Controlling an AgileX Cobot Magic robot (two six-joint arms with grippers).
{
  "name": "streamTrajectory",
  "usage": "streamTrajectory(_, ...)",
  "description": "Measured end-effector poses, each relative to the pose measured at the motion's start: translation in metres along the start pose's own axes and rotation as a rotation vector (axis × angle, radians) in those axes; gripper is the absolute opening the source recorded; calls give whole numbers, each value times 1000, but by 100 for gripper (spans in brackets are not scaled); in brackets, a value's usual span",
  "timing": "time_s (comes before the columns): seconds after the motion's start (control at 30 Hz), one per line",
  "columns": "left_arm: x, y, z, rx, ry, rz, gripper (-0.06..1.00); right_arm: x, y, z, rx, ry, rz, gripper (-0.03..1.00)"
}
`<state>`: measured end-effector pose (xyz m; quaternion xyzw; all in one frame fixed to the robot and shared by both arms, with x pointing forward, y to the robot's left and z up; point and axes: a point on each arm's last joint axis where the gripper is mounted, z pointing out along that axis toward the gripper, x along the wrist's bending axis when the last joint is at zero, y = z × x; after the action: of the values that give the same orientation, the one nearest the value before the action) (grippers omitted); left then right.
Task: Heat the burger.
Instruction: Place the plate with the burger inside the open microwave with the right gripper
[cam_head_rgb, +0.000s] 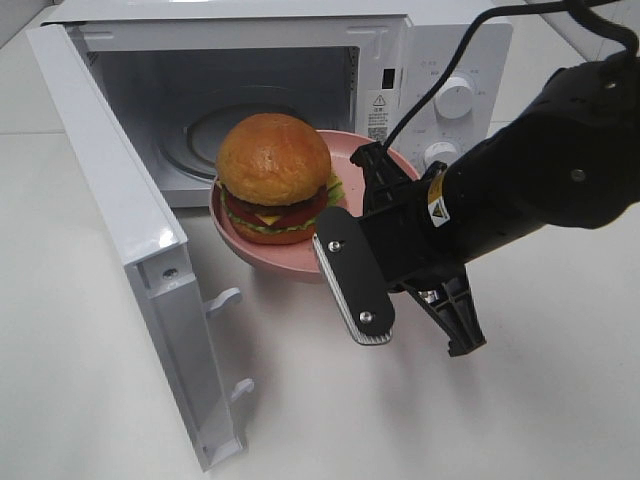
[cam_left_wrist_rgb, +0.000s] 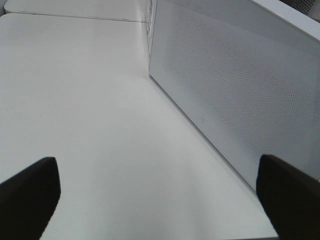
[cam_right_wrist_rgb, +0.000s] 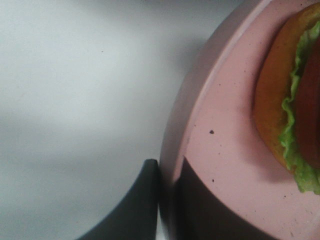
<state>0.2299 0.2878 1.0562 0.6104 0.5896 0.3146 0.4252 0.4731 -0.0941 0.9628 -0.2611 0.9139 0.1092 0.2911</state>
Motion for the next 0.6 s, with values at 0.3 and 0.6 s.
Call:
streamTrajectory(0.3, 0, 0, 0, 0, 0, 0, 99, -21, 4, 13, 3, -7, -22, 5)
streamTrajectory(0.6, 0, 0, 0, 0, 0, 0, 99, -40, 7, 28, 10, 11, -4, 5)
